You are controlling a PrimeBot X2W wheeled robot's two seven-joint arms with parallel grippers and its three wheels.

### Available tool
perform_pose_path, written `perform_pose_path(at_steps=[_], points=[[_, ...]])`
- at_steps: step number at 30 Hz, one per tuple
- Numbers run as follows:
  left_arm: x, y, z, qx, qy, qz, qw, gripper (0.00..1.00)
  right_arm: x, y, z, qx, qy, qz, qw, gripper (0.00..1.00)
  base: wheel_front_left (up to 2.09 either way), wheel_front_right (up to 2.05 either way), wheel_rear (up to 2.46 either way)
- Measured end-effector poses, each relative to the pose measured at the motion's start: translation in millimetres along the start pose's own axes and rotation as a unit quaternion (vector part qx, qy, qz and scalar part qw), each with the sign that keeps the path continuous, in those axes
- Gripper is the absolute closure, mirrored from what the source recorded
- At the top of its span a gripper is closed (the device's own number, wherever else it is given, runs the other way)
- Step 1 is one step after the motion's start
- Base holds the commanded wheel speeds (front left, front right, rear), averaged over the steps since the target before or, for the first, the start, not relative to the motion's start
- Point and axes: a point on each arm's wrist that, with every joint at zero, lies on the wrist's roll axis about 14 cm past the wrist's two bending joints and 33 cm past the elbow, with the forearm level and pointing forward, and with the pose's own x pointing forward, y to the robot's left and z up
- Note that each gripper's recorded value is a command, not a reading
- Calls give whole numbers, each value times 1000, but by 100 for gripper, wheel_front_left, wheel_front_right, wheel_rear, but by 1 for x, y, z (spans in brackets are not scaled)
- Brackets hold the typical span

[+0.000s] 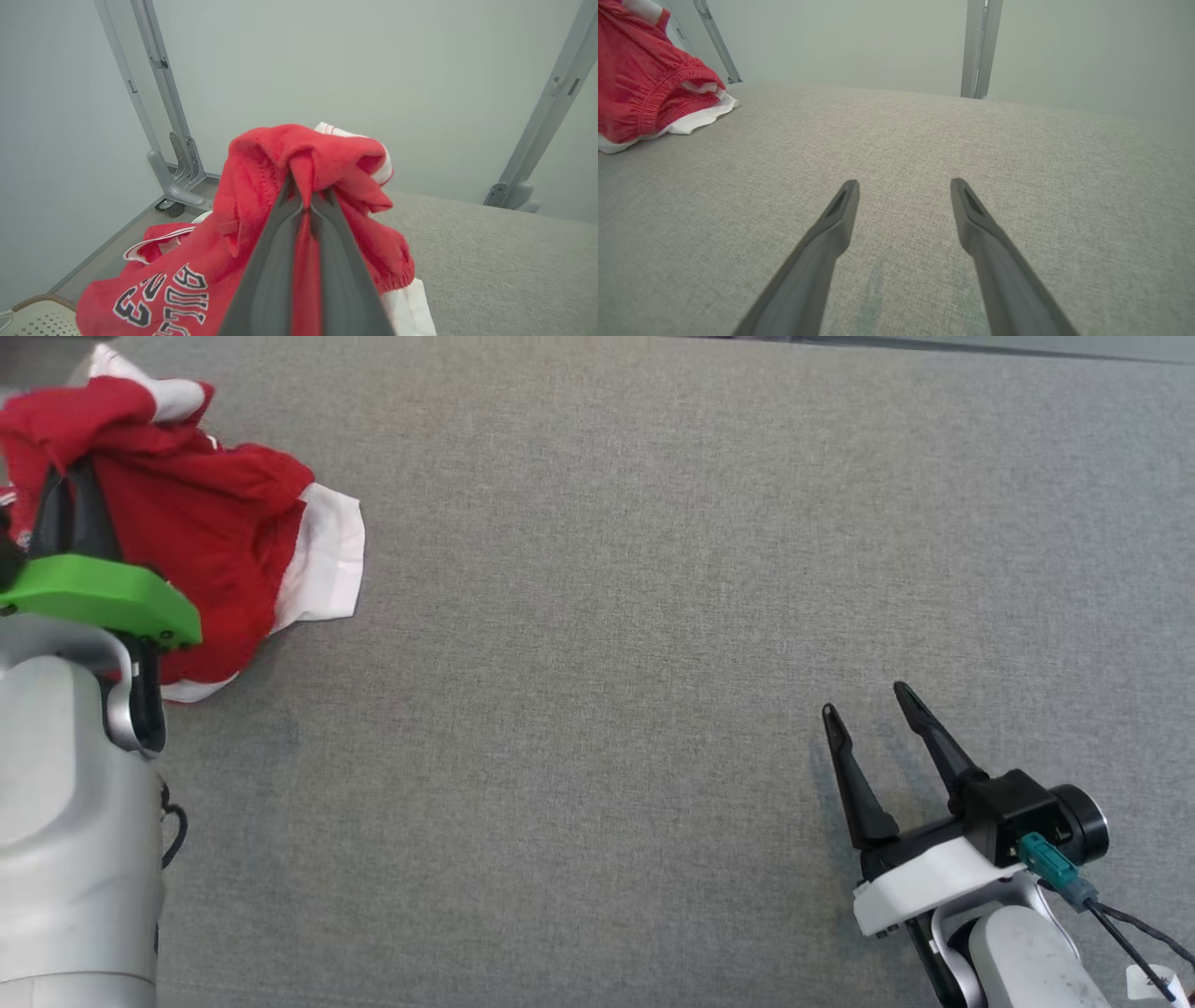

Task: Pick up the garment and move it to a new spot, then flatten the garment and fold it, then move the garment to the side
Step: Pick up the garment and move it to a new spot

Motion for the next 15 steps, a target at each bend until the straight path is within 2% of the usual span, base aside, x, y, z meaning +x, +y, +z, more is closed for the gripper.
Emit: perform_pose_path(at_steps=[3,7,12,14,15], points=[[-3,-32,40,-3,-60,-46,997,100,-4,6,9,4,-10,0,1000,0,0,0,0],[-19,-92,87,-22,-123,-128,984,100,-12,8,20,6,-23,-5,1000,0,0,0,0],[-55,-174,118,-60,-137,-240,959,100,-25,-2,33,4,-37,-30,999,0,0,0,0],[-72,-204,121,-91,-127,-283,946,100,-33,-11,35,5,-41,-48,998,0,0,0,0],[-72,-204,121,-91,-127,-283,946,100,-33,-11,35,5,-41,-48,998,0,0,0,0]])
